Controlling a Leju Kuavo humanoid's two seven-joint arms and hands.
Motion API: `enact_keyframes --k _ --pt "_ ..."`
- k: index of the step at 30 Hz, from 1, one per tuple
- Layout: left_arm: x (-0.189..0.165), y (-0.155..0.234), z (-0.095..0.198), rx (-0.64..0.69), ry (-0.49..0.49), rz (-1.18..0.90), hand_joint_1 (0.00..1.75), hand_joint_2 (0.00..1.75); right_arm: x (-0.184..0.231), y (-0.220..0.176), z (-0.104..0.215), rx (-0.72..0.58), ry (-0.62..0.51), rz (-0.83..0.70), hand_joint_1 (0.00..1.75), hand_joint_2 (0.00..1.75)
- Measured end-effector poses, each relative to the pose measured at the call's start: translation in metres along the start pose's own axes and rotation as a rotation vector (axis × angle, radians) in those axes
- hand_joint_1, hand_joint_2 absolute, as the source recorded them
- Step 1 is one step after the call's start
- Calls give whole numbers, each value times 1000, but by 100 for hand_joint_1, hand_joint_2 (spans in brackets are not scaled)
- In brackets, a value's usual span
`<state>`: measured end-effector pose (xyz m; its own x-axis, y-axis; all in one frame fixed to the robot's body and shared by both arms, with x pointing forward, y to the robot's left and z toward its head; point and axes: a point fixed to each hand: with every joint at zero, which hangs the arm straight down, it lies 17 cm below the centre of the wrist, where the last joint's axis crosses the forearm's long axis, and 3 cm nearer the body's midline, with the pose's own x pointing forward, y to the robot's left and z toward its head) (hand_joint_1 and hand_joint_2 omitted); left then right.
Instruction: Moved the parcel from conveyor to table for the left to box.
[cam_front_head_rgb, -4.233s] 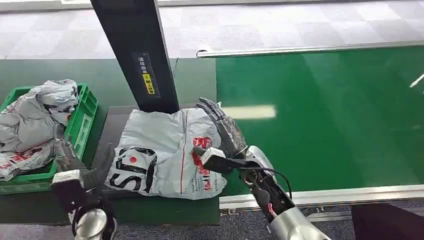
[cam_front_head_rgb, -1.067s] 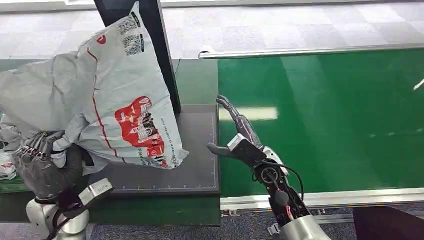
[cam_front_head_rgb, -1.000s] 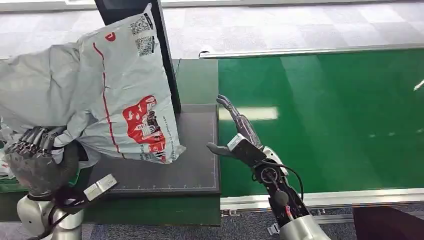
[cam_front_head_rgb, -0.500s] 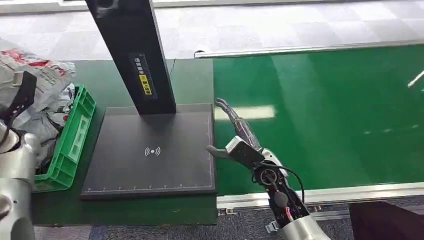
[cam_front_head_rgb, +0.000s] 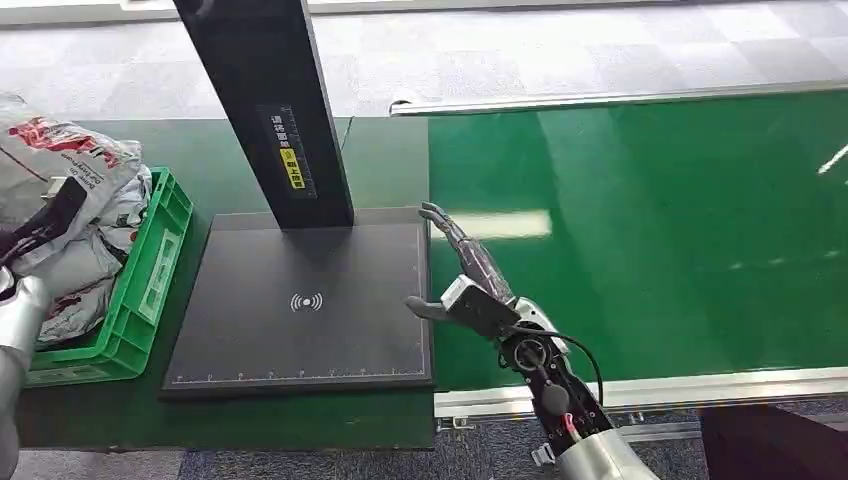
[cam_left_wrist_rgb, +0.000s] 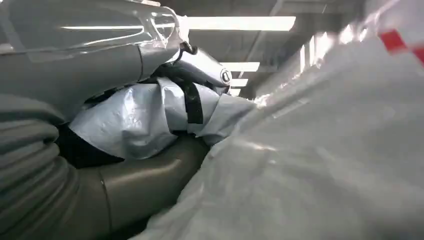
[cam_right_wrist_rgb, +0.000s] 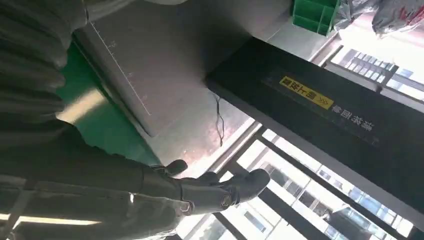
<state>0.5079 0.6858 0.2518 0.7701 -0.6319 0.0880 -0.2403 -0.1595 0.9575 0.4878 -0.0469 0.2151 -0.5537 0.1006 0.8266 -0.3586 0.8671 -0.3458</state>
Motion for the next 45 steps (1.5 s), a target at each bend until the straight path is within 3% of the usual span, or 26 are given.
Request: enact_keyframes --k 6,12,20,21,22,24,25,28,29,33,38,42,45 --pt "-16 -61 18 -290 48 -26 175 175 1 7 -9 25 0 2 0 175" --pt "-15 -102 43 -578 12 -106 175 175 0 12 -16 40 7 8 0 175" --pt "-5 -112 54 -663 -70 -176 175 175 -2 14 -18 46 17 9 0 175" --pt "-4 -112 54 -660 -78 -182 56 175 -2 14 -18 45 19 12 0 175" --pt "-3 -112 54 -659 -80 -187 0 175 -3 14 -18 46 19 14 0 175" --pt "-2 -111 53 -653 -84 -191 0 175 -3 14 -18 46 22 15 0 175" --pt "-1 -109 51 -630 -82 -187 0 0 -4 14 -17 48 27 18 0 175" --pt "11 -86 34 -445 -63 -85 0 0 -6 16 -15 54 39 19 0 175" --pt "16 -78 30 -382 -69 -53 0 175 -6 17 -14 54 40 17 0 175" --pt "40 -35 20 -122 -138 40 0 175 -8 19 -5 50 44 12 0 175" --pt "60 0 20 33 -198 96 0 175 -6 17 -1 44 38 16 0 175" --pt "64 33 26 217 -233 50 0 175 -5 15 -1 37 36 17 0 175" --pt "64 44 29 277 -263 21 0 175 -5 14 -2 33 35 15 0 175"
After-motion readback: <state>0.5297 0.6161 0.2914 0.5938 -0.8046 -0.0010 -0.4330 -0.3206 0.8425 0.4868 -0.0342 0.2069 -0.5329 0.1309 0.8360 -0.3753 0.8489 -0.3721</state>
